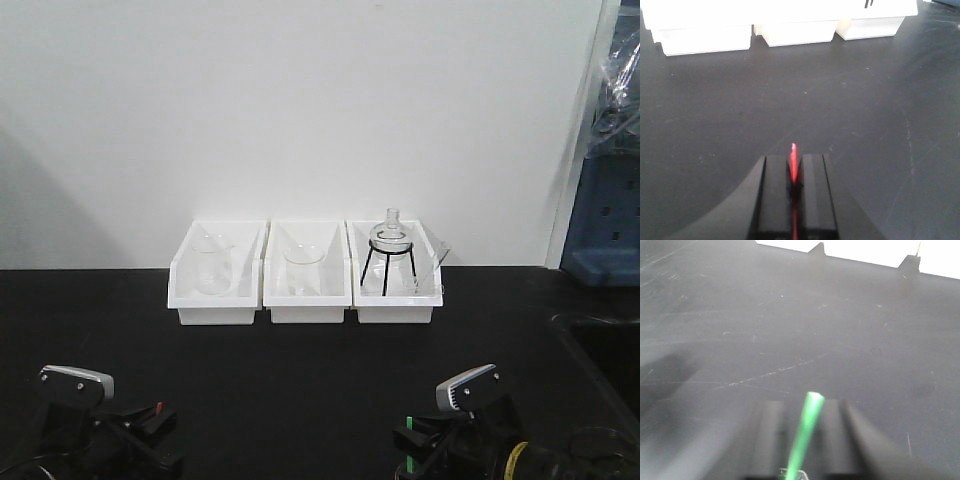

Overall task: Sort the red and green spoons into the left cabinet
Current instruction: 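Close both grippers on the spoon handles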

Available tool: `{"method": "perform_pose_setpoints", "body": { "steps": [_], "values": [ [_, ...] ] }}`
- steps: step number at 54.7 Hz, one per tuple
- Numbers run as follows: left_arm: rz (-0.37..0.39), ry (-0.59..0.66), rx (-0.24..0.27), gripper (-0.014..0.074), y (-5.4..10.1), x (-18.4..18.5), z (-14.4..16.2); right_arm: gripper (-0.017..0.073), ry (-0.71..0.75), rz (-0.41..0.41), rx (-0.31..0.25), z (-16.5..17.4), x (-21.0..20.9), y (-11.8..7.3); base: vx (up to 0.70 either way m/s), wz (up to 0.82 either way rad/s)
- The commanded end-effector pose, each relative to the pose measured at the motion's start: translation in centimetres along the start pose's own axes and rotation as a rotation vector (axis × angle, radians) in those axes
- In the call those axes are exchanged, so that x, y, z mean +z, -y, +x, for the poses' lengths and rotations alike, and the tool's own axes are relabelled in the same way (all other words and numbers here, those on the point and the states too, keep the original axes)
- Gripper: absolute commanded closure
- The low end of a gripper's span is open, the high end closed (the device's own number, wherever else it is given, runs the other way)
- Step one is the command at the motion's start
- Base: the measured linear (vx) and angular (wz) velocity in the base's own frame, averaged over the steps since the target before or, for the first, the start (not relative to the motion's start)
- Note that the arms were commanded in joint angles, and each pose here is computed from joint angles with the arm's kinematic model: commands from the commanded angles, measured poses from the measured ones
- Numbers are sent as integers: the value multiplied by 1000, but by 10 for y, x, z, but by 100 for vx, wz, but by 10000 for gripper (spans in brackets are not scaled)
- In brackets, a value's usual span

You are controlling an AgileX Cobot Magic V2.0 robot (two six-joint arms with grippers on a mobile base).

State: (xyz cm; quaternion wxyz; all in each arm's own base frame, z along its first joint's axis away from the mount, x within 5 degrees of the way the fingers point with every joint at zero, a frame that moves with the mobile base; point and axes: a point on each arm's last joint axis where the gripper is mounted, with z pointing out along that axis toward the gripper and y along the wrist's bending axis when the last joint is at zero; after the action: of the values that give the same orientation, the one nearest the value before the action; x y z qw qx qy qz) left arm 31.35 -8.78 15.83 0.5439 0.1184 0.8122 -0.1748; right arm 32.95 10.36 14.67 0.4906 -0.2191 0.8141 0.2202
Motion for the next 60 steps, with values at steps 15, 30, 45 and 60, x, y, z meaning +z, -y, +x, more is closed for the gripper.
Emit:
{"method": "perform_pose_setpoints", "body": {
  "steps": [15,30,45,60],
  "values": [
    [31,149,0,412,5,-4,-28,571,146,-32,-19,-30,-7,-4,0,0],
    [41,220,16,412,9,-15,-45,568,231,-26,-61,-57,-27,-12,0,0],
    [52,399,64,412,23,-59,-94,568,351,5,-127,-97,-67,-26,0,0],
    [64,598,116,412,39,-117,-137,568,487,38,-205,-132,-115,-45,0,0]
  ]
}}
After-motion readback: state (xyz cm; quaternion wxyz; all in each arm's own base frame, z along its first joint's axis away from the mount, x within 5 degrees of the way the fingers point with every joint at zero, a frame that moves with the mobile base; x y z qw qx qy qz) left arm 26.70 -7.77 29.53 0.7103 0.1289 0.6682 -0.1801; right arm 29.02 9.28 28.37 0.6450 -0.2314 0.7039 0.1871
